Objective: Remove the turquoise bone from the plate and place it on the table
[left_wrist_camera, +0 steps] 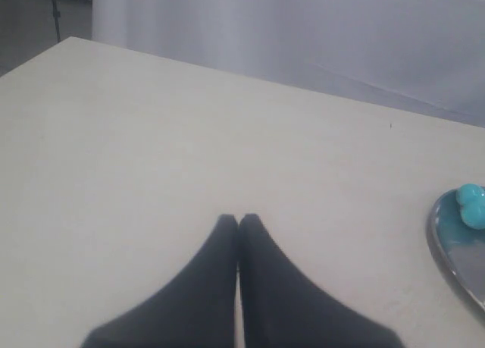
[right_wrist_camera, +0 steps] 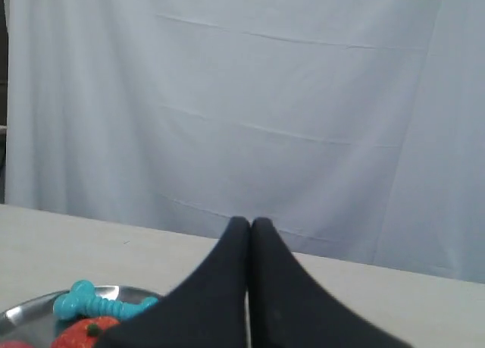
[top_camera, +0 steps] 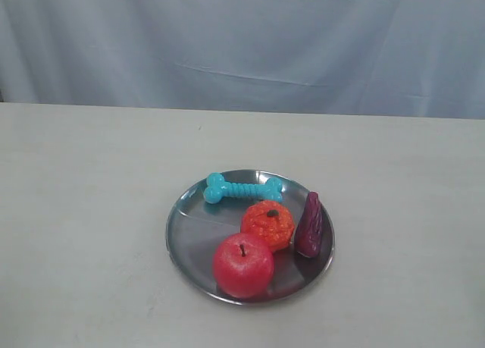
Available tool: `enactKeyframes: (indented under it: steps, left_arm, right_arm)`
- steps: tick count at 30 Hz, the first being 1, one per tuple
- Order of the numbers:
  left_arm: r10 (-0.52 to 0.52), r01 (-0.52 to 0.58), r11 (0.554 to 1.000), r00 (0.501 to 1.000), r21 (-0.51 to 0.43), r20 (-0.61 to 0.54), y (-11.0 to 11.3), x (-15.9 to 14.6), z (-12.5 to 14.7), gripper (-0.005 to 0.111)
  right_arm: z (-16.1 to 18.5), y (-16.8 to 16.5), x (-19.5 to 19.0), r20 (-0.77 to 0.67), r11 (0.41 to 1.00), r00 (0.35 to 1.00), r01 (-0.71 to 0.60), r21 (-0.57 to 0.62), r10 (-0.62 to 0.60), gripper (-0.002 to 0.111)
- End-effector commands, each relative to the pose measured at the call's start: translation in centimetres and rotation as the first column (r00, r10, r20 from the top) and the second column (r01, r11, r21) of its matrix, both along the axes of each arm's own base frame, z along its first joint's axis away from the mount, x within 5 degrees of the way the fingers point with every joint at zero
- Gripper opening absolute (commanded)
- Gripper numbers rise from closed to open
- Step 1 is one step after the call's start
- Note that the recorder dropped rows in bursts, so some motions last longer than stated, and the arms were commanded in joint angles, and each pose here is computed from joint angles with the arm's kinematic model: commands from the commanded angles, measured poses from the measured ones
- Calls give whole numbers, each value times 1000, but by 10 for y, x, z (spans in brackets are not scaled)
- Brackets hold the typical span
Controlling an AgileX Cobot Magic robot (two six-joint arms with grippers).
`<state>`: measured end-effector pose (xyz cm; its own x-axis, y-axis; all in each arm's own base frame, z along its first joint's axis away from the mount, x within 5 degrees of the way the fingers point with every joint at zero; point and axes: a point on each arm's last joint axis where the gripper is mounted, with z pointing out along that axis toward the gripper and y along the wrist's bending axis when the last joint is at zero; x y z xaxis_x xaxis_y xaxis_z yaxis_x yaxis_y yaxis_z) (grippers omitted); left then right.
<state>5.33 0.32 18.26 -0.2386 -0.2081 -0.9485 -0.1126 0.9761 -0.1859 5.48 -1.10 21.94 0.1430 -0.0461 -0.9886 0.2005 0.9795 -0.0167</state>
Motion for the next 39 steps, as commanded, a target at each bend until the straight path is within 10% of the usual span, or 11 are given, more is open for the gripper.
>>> enactKeyframes:
  steps: [1, 16, 25, 39]
  left_arm:
    - [-5, 5, 1000, 1000, -5, 4, 0, 0, 0, 0]
    - [-5, 5, 1000, 1000, -5, 4, 0, 0, 0, 0]
    - [-5, 5, 1000, 1000, -5, 4, 0, 0, 0, 0]
    - [-5, 5, 1000, 1000, -5, 4, 0, 0, 0, 0]
  right_arm:
    - [3, 0, -1, 61, 997, 998, -8, 79, 3, 0]
    - [45, 0, 16, -270, 968, 961, 8, 252, 62, 0]
    - [118, -11, 94, -667, 983, 730, -31, 183, 147, 0]
    - [116, 5, 264, -856, 924, 435, -363, 117, 279, 0]
